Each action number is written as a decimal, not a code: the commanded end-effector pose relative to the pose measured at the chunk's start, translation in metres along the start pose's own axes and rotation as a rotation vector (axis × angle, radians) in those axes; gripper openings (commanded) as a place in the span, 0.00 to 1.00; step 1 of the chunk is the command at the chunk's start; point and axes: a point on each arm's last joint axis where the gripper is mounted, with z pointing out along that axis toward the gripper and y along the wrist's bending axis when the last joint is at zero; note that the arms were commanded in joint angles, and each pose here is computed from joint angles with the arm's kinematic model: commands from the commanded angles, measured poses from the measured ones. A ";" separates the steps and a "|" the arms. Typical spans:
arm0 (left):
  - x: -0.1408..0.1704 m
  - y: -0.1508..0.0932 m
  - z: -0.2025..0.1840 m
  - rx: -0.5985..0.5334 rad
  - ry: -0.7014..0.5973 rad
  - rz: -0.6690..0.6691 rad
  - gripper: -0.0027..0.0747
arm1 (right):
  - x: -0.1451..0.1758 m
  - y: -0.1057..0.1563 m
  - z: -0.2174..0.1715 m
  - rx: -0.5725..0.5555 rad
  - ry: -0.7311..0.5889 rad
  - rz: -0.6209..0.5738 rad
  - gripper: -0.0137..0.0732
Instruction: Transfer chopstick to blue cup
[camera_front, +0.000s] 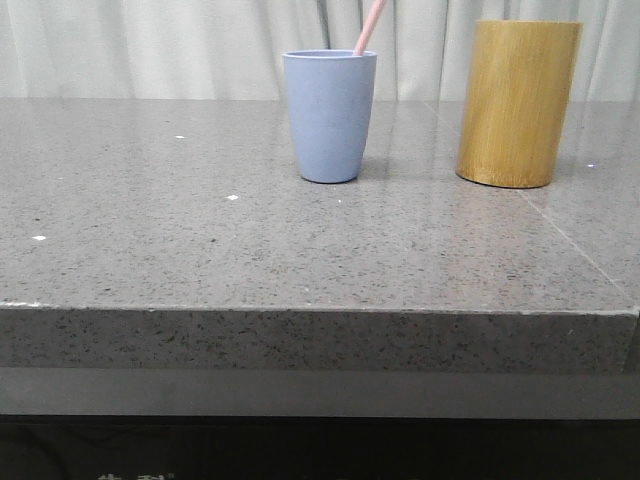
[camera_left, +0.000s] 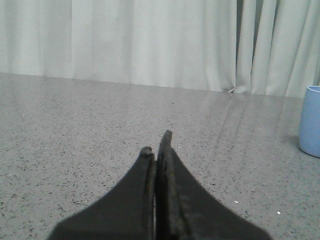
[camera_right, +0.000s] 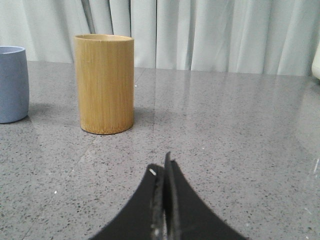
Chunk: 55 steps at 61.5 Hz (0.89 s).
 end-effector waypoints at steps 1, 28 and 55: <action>-0.003 0.000 -0.002 0.000 -0.079 -0.010 0.01 | -0.011 -0.001 -0.002 0.013 -0.116 -0.001 0.08; -0.003 0.000 -0.002 0.000 -0.079 -0.010 0.01 | -0.011 -0.001 -0.002 0.013 -0.116 -0.001 0.08; -0.003 0.002 -0.002 -0.040 -0.082 -0.005 0.01 | -0.011 -0.001 -0.002 0.013 -0.116 -0.001 0.08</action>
